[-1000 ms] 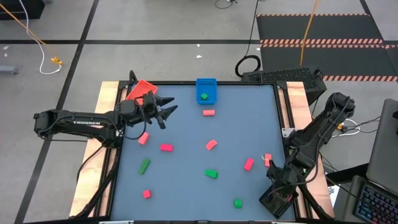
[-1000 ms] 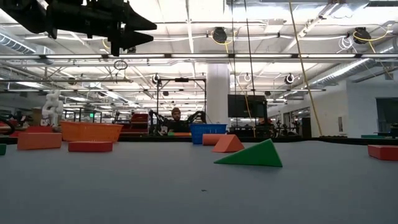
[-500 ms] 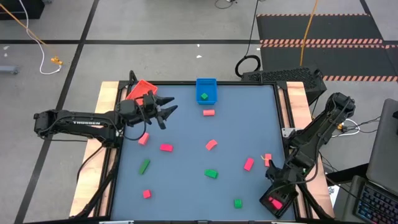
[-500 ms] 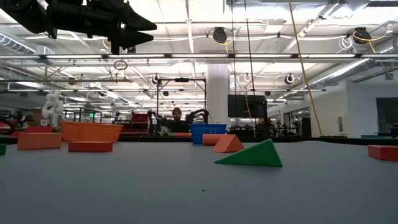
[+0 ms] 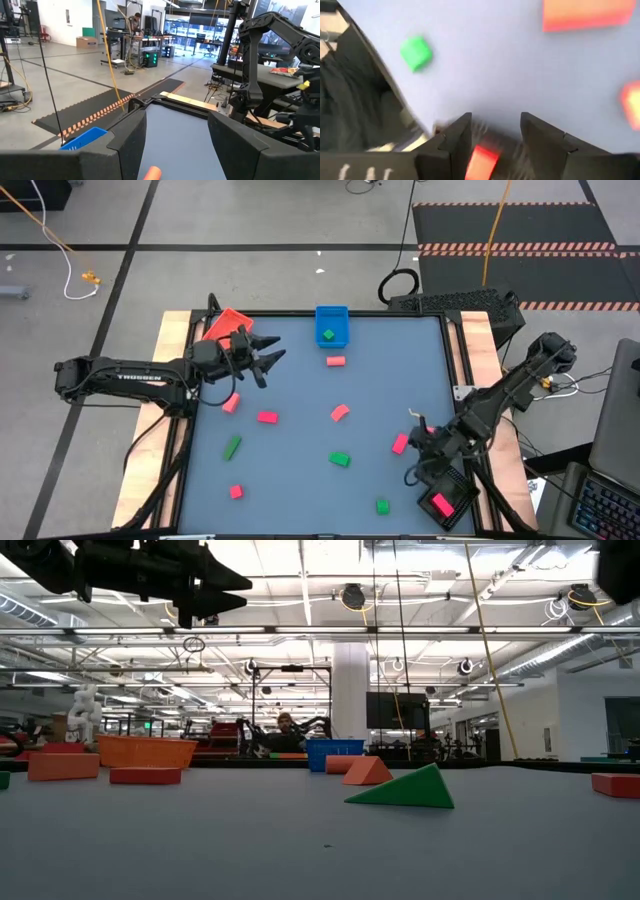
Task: Sort & place blocks by color
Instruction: Put the red block into the black bin, then put the orange block into the orange bin
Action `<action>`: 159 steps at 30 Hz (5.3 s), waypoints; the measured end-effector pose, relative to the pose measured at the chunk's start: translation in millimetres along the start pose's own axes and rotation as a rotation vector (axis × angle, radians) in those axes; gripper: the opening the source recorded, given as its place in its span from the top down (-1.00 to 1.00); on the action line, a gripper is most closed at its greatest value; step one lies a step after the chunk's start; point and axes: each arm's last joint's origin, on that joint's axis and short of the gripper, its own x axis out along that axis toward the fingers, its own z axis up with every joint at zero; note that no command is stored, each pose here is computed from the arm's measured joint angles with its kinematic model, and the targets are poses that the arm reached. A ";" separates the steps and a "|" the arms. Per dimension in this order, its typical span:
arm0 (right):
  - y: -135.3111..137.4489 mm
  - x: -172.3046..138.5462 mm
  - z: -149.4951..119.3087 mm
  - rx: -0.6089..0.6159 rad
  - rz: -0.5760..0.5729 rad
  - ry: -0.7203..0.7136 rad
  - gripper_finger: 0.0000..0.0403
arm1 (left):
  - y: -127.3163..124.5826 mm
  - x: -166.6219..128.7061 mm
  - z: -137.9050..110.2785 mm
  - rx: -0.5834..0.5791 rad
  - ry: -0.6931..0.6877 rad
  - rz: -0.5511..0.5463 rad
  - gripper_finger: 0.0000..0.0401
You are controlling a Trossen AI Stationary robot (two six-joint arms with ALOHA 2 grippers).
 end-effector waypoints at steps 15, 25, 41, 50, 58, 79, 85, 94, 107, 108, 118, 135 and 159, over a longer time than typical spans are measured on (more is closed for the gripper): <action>-14.1 4.4 47.9 -0.737 -0.166 -0.156 0.18 | -2.2 -0.4 -1.0 0.036 0.010 -0.015 -0.07; -24.6 32.6 65.2 -0.919 -0.271 -0.002 -0.06 | 1.3 0.1 -2.9 0.057 0.031 0.004 -0.07; -31.4 37.4 63.3 -1.103 -0.281 0.133 -0.41 | 3.0 -1.1 -15.2 0.026 0.156 0.022 -0.07; -29.4 42.5 66.4 -1.176 -0.332 0.097 -0.37 | 2.8 -1.2 -15.8 0.018 0.162 0.022 -0.07; -28.5 62.1 66.2 -1.183 -0.304 0.165 -0.36 | 3.0 -1.2 -15.8 0.018 0.162 0.024 -0.07; -20.4 63.5 68.2 -0.884 -0.196 0.089 0.42 | 2.9 -1.2 -15.6 -0.001 0.160 0.025 -0.07; -7.4 35.9 65.6 -0.799 -0.098 0.093 0.42 | 2.9 -1.1 -15.4 -0.005 0.157 0.025 -0.07; 15.8 -8.7 52.1 -0.451 0.075 0.160 0.42 | 3.0 -1.2 -15.7 -0.025 0.161 0.027 -0.07; 37.3 -6.9 -8.5 0.013 0.065 0.450 0.39 | 3.7 -2.3 -21.1 -0.009 0.216 0.034 -0.07; 38.1 -6.5 -13.5 0.024 0.053 0.458 0.38 | 3.6 -2.3 -20.8 -0.008 0.212 0.033 -0.07; 32.2 -4.5 -38.4 0.137 -0.123 0.352 0.36 | 3.4 -1.9 -19.3 -0.014 0.196 0.031 -0.07; 23.7 -5.5 -38.6 0.303 -0.238 0.305 0.08 | 3.7 -2.3 -20.9 -0.034 0.212 0.036 -0.07; -16.6 -3.1 -6.9 0.719 -0.505 -0.126 -0.25 | 3.6 -2.1 -20.4 -0.035 0.208 0.035 -0.07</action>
